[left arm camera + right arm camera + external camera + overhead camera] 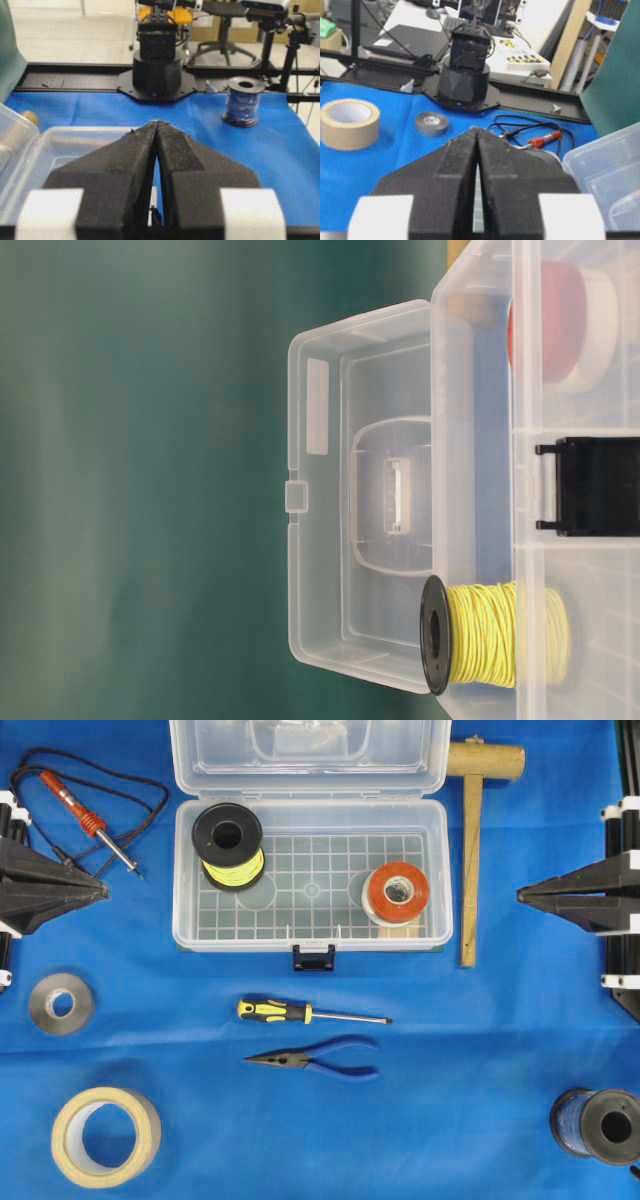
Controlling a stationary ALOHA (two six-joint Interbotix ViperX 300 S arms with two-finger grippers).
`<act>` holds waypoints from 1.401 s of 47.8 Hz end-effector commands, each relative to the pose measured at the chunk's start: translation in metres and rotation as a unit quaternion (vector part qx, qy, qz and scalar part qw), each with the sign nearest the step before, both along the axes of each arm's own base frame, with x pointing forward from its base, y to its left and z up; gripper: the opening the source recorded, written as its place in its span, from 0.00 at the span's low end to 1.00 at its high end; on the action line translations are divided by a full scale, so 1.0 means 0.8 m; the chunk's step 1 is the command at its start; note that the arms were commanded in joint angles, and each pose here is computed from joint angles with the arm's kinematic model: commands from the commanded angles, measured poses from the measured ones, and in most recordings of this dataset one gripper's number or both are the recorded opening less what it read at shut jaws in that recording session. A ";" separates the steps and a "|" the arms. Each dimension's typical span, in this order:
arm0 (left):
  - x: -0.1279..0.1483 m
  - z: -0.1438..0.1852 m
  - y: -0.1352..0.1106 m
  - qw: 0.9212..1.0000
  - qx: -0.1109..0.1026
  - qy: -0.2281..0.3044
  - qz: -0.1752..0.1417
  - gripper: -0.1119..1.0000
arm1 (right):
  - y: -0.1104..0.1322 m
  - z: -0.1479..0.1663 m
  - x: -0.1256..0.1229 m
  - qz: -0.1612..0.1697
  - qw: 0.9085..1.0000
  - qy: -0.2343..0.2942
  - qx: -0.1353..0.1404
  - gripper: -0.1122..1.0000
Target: Close the tool box with the left arm.
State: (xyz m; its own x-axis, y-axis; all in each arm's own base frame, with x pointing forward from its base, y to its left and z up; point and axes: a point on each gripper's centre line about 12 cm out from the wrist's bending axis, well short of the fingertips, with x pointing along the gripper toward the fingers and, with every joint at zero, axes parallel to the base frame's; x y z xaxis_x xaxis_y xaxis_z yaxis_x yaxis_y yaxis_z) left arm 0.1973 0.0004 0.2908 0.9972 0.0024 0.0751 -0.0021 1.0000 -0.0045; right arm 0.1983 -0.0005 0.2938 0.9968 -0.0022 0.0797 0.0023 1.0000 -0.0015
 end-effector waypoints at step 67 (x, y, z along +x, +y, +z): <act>0.130 -0.001 0.316 0.927 0.032 0.174 0.332 0.92 | 0.001 -0.001 0.019 0.001 1.000 0.017 0.002 0.10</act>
State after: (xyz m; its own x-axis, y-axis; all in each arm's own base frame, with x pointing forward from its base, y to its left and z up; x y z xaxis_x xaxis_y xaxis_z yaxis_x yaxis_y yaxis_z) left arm 0.2934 0.2413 0.2847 0.7496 0.6240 -0.2208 -0.6028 0.7813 0.1620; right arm 0.2101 -0.0005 0.2856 0.9996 -0.0022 0.0291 0.0022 1.0000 -0.0014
